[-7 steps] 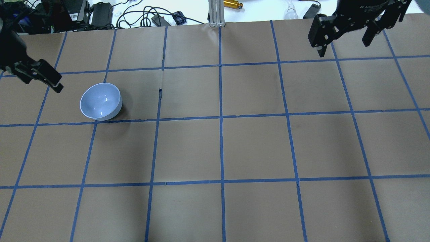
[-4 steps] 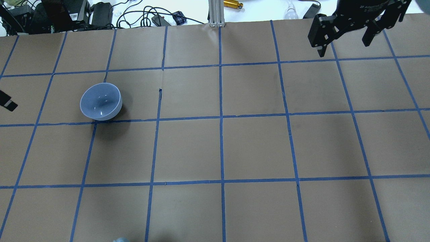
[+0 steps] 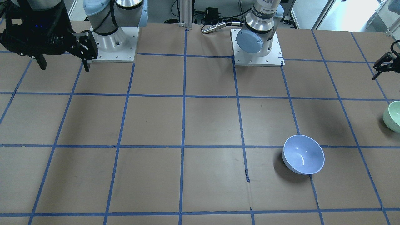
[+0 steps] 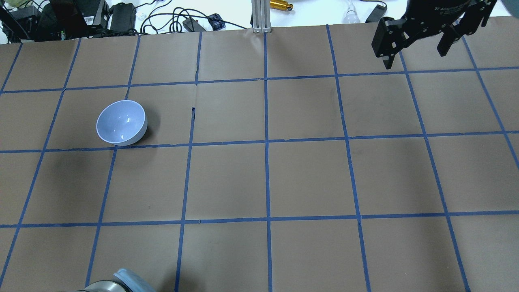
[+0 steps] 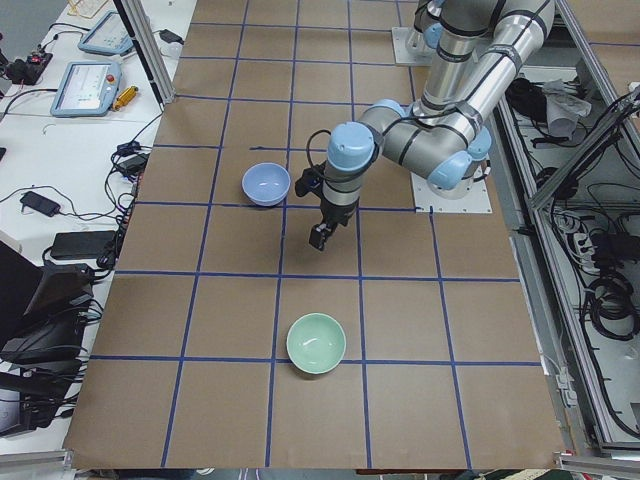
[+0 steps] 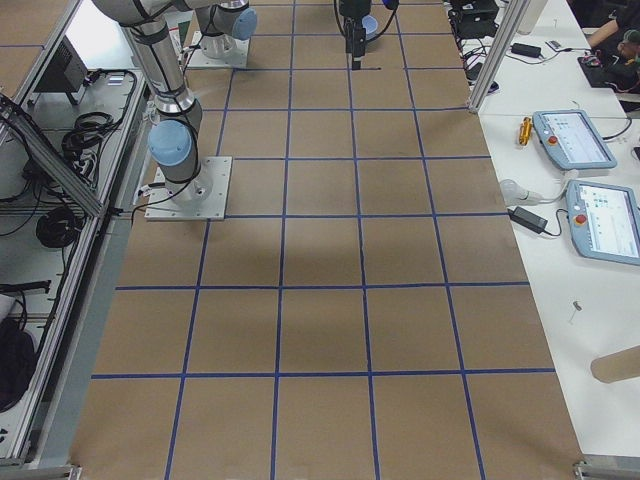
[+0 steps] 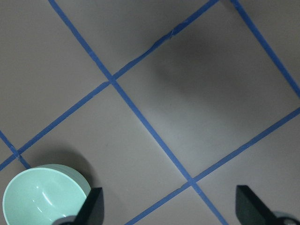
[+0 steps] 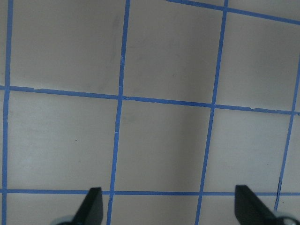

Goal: Stack green bowl on blue bowl
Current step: 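Grasp the pale green bowl rim with the left gripper below the table edge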

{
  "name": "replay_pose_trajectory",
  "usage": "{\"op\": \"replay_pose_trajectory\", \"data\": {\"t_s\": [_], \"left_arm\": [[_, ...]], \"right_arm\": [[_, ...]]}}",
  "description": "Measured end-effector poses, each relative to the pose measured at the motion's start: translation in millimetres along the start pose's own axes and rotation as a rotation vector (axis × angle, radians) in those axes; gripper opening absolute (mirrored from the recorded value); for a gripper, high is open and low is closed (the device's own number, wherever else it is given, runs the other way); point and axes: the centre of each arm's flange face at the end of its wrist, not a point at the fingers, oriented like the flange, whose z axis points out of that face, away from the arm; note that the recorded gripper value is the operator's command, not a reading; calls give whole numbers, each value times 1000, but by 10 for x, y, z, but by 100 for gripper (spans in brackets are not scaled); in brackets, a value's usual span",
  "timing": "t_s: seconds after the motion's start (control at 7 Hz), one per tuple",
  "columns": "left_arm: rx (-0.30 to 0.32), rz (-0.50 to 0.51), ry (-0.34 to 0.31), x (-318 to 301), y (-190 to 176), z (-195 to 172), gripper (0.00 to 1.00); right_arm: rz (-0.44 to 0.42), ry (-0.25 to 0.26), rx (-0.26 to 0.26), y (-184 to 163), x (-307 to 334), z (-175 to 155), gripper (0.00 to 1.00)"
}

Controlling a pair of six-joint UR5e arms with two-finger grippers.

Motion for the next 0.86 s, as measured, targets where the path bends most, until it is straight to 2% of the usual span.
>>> {"op": "replay_pose_trajectory", "data": {"t_s": [0.14, 0.43, 0.86], "left_arm": [[28, 41, 16, -72, 353, 166, 100], [47, 130, 32, -238, 974, 473, 100], [39, 312, 21, -733, 1347, 756, 100]], "right_arm": [[0, 0, 0, 0, -1, 0, 100], [0, 0, 0, 0, -2, 0, 100], [0, 0, 0, 0, 1, 1, 100]]}}
